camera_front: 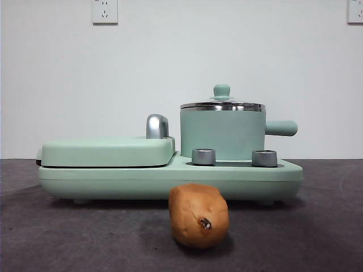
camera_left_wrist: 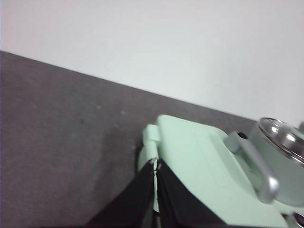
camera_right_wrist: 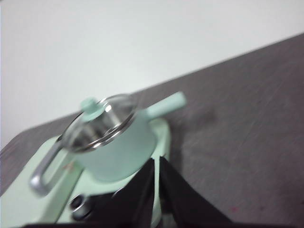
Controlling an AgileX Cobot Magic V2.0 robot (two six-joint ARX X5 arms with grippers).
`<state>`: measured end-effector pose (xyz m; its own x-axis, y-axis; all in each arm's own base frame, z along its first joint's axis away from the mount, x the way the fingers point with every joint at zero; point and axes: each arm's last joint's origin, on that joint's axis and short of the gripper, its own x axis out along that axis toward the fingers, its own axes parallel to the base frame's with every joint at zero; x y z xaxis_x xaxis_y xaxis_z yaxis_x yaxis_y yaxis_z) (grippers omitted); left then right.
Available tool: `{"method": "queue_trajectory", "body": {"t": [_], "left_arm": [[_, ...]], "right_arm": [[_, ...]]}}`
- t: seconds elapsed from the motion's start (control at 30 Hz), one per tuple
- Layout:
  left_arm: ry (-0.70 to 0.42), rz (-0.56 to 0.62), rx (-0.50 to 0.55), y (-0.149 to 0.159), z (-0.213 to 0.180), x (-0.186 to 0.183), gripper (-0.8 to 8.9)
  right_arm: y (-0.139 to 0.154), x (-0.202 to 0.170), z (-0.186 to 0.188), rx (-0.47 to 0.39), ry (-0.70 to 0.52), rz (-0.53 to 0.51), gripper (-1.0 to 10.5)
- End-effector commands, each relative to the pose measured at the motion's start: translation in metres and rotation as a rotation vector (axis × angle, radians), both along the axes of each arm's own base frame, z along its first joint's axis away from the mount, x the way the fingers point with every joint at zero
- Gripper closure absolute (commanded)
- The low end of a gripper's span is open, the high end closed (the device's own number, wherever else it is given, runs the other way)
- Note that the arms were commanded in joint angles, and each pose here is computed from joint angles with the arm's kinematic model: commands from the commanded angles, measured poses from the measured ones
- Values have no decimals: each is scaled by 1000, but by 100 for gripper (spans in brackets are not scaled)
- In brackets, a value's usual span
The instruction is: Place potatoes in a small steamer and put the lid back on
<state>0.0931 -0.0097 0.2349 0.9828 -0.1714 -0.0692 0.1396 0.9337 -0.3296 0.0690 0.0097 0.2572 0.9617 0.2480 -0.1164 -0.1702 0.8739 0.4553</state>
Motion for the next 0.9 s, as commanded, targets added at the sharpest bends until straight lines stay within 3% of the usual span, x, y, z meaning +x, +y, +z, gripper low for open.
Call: {"method": "queue_trajectory", "body": {"t": [0.03, 0.23, 0.57, 0.83, 0.9], "left_arm": [[15, -56, -6, -2, 23, 4, 805], [85, -182, -10, -7, 67, 24, 805], [228, -523, 2, -24, 118, 65, 795], [254, -637, 64, -41, 137, 87, 764], [250, -659, 72, -47, 142, 93, 673]], "right_arm": [[2, -2, 22, 12, 33, 60, 934], [6, 4, 54, -17, 95, 213, 934], [16, 25, 85, -34, 124, 576, 933], [17, 31, 88, -39, 128, 592, 931], [16, 31, 88, -40, 128, 588, 929]]}}
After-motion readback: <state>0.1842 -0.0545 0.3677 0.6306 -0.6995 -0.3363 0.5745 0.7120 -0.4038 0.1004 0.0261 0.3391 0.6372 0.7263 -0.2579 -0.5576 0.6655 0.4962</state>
